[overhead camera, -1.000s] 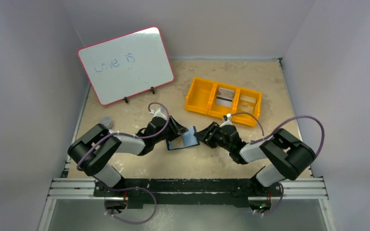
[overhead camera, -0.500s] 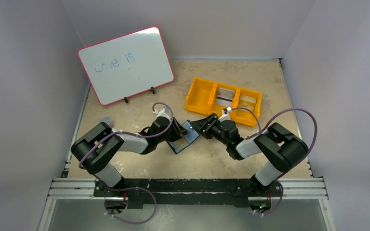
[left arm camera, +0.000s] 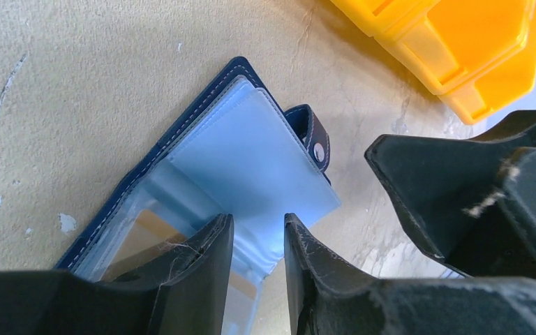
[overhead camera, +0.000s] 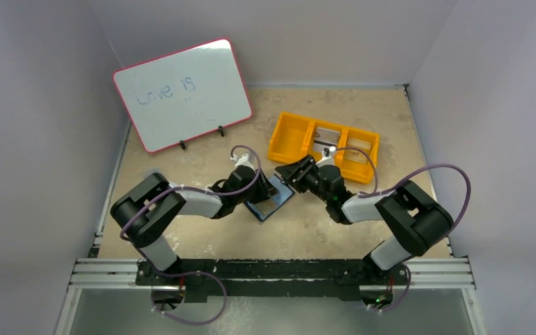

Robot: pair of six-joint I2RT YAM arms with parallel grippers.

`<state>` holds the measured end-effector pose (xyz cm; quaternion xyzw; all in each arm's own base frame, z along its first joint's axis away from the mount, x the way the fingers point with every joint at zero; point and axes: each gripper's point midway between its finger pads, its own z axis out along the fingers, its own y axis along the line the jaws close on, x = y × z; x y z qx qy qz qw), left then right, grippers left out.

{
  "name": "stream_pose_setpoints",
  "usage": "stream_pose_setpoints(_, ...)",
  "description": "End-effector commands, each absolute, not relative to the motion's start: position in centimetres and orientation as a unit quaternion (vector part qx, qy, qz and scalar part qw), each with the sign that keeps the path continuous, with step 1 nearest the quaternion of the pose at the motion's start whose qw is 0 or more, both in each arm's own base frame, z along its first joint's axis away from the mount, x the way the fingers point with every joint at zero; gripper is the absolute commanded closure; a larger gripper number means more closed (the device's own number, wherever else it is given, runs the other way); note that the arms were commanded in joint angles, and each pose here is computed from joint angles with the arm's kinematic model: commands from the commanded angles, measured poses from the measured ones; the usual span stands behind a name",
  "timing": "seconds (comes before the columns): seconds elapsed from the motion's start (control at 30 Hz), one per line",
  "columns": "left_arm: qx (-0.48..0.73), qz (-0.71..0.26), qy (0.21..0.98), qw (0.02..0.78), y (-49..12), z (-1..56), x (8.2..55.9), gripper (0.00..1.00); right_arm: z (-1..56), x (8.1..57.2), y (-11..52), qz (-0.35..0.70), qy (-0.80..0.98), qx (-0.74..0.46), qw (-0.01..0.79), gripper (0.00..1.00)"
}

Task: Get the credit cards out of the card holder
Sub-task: Adjust the card holder at the center of the board.

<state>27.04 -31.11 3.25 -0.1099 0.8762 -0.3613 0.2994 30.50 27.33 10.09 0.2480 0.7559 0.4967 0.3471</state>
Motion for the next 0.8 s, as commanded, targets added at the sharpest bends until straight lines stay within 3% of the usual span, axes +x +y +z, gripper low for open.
stream_pose_setpoints(0.0,-0.096,-0.301,0.898,0.306,-29.5,1.5,26.9,0.67,9.4,31.1,27.6,0.470,0.778,0.238,0.341,0.45)
stream_pose_setpoints(0.27,-0.084,-0.301,0.898,0.311,-29.9,1.9,26.9,0.67,8.5,29.7,26.3,0.477,0.772,0.252,0.336,0.45)
stream_pose_setpoints(0.47,-0.078,-0.295,0.901,0.310,-30.0,1.7,26.8,0.67,6.9,30.4,27.1,0.483,0.787,0.245,0.295,0.46)
stream_pose_setpoints(0.77,-0.063,-0.281,0.909,0.302,-29.9,1.0,26.4,0.68,6.2,31.6,27.1,0.473,0.789,0.255,0.297,0.46)
